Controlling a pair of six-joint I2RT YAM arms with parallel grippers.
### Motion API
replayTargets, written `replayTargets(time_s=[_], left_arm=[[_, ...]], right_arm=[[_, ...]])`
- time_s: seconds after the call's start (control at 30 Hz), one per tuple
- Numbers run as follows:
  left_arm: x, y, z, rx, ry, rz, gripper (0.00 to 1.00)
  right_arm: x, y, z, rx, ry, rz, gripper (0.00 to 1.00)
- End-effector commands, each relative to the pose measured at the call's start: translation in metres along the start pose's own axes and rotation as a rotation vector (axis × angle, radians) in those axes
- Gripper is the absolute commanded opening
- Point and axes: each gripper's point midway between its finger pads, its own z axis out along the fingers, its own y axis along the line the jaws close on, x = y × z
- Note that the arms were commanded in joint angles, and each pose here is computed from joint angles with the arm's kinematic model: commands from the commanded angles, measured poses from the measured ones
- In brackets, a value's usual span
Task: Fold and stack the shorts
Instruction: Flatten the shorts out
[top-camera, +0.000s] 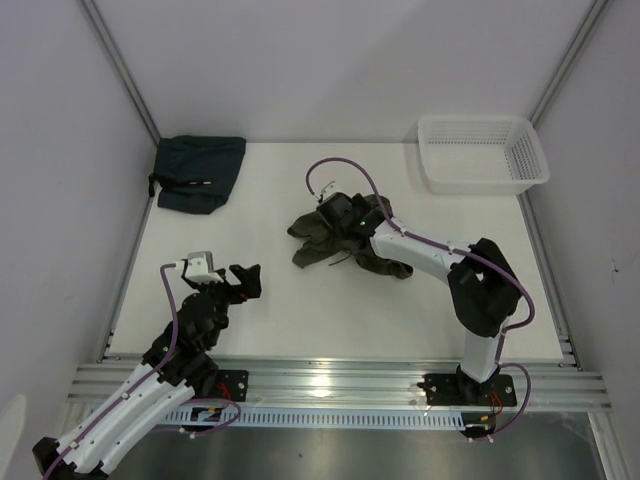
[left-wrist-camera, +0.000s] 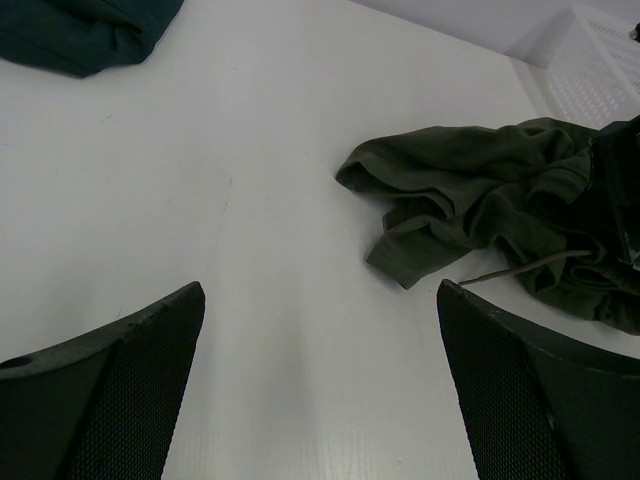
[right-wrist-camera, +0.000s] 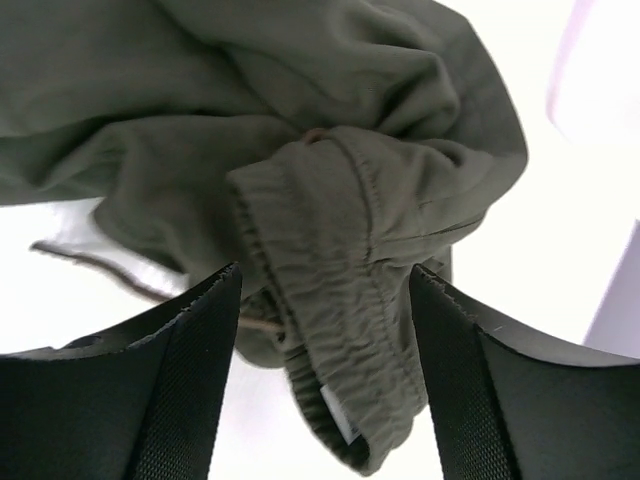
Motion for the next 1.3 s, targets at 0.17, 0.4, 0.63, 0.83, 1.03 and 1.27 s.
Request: replayTargets(time_s=[0.17, 0.4, 0.63, 0.83, 1.03, 1.27], left_arm=[[-0.007, -0.005, 0.000, 0.017, -0.020, -0.001, 0.99], [-0.007, -0.005, 0.000, 0.017, -0.020, -0.001, 0.99], [-0.007, -0.005, 0.000, 0.017, -0.020, -0.001, 0.99], [-0.011, -0.016, 0.000, 0.072, -0.022, 0.004, 0.99], [-0.016, -0.033, 0.001, 0.143, -0.032, -0.063, 0.99], [-0.029, -0.048, 0.007, 0.164, -0.043, -0.110, 0.99]], right_arm=[[-0.010, -0.018, 0.022, 0.209, 0.021, -0.069, 0.62], [-0.040, -0.036, 0.014, 0.302, -0.084, 0.052, 0.03], [-0.072, -0.054, -0.074, 0.039, -0.386, 0.293, 0.00], [-0.062, -0.071, -0.155, -0.332, -0.653, 0.420, 0.00], [-0.046, -0.084, -0.194, -0.467, -0.769, 0.393, 0.03], [-0.029, -0.083, -0.225, -0.524, -0.851, 0.379, 0.05]])
